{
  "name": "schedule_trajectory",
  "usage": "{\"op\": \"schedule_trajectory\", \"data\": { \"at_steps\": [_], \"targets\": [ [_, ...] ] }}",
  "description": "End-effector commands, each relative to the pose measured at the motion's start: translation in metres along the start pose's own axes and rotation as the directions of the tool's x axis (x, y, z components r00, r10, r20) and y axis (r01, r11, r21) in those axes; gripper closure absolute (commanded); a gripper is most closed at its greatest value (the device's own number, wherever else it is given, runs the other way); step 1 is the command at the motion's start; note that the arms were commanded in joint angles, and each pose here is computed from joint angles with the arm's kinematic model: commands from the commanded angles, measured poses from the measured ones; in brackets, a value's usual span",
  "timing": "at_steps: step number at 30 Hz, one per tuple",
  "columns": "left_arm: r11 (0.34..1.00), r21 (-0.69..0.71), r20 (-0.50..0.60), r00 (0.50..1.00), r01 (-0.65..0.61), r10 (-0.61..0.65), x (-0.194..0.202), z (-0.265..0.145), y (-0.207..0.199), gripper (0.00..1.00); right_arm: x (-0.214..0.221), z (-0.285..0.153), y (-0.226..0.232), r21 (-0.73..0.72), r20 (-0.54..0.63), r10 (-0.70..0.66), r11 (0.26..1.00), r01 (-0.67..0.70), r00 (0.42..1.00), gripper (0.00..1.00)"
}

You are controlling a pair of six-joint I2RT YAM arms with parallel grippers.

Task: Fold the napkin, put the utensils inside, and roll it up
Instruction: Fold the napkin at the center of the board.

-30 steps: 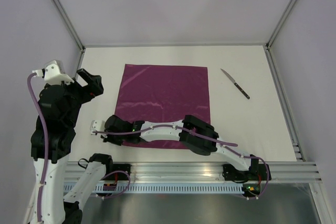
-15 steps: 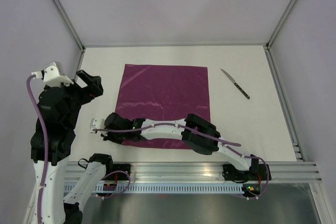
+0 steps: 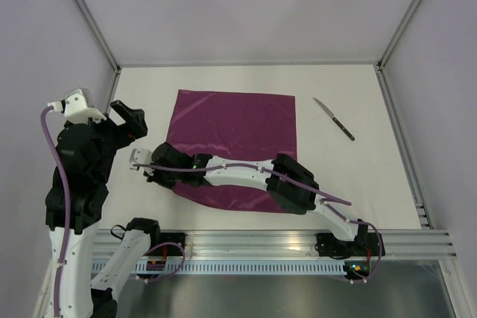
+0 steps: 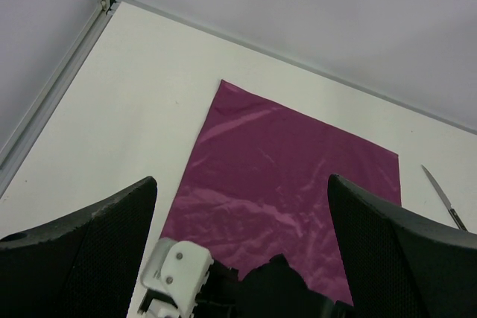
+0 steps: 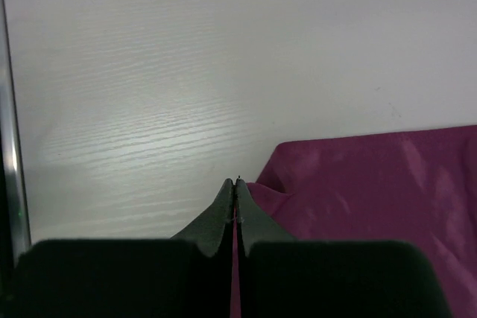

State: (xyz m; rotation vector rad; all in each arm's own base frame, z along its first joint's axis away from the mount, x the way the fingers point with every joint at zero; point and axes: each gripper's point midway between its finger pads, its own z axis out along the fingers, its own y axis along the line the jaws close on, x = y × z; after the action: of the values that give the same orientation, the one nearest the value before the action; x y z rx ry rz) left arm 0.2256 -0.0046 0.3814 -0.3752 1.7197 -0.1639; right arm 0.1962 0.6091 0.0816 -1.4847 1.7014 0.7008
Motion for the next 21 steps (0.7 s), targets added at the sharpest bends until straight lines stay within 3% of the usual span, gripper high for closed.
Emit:
{"op": "schedule_trajectory", "data": {
  "at_steps": [1, 8, 21],
  "targets": [
    [0.999, 0.020, 0.029, 0.999, -0.034, 0.033, -0.005, 0.002, -0.002, 0.02, -0.036, -0.033, -0.037, 0.080, 0.065, 0.011, 0.997, -0.017, 0.998, 1.00],
    [0.999, 0.041, 0.014, 0.999, -0.033, 0.032, 0.003, 0.008, -0.005, 0.02, -0.022, -0.056, -0.086, 0.152, 0.041, 0.045, 0.987, -0.051, 0.998, 1.00],
    [0.995, 0.090, -0.002, 0.999, -0.047, 0.047, 0.011, 0.015, -0.013, 0.02, 0.061, -0.096, -0.195, 0.332, -0.072, 0.150, 0.936, -0.118, 0.986, 1.00]
  ]
}}
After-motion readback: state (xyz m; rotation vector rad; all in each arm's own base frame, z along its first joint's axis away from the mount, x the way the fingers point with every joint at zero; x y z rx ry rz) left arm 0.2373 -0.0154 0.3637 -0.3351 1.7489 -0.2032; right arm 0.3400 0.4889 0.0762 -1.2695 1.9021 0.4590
